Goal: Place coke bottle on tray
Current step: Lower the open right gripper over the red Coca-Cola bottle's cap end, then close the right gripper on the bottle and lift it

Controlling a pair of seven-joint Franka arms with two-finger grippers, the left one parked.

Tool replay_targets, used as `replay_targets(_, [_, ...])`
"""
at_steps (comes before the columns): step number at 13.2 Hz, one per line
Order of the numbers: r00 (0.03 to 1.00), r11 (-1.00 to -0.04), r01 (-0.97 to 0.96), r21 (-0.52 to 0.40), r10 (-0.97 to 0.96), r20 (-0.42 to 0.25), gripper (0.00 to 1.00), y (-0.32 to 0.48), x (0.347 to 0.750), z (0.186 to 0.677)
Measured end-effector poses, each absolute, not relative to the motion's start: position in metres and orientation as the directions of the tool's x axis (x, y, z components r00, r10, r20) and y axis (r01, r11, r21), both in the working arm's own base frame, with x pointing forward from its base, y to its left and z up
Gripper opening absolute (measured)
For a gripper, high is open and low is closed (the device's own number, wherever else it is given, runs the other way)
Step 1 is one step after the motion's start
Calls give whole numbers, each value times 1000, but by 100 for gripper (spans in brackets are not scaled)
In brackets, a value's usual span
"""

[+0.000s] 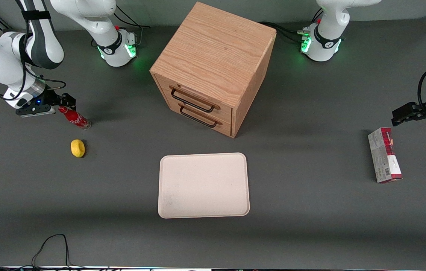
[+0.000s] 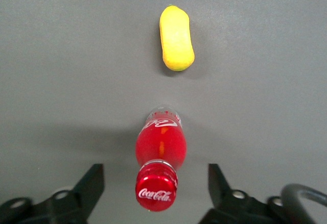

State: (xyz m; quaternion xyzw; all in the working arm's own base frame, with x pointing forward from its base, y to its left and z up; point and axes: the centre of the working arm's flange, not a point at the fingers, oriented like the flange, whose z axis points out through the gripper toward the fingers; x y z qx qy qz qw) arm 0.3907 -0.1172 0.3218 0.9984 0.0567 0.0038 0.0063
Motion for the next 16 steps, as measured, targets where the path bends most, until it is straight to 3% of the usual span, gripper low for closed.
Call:
replay_targets(3, [995,-996,94,7,95,7,48,-127,388,321])
replay_targets(5, [996,-996,91,5,91,7,32,-130,386,321])
replay_targets(13, [996,-996,92,-5,92,-16,32,-129,383,325])
replay_targets(16, [995,-996,91,-16,92,-40,32,-129,387,357])
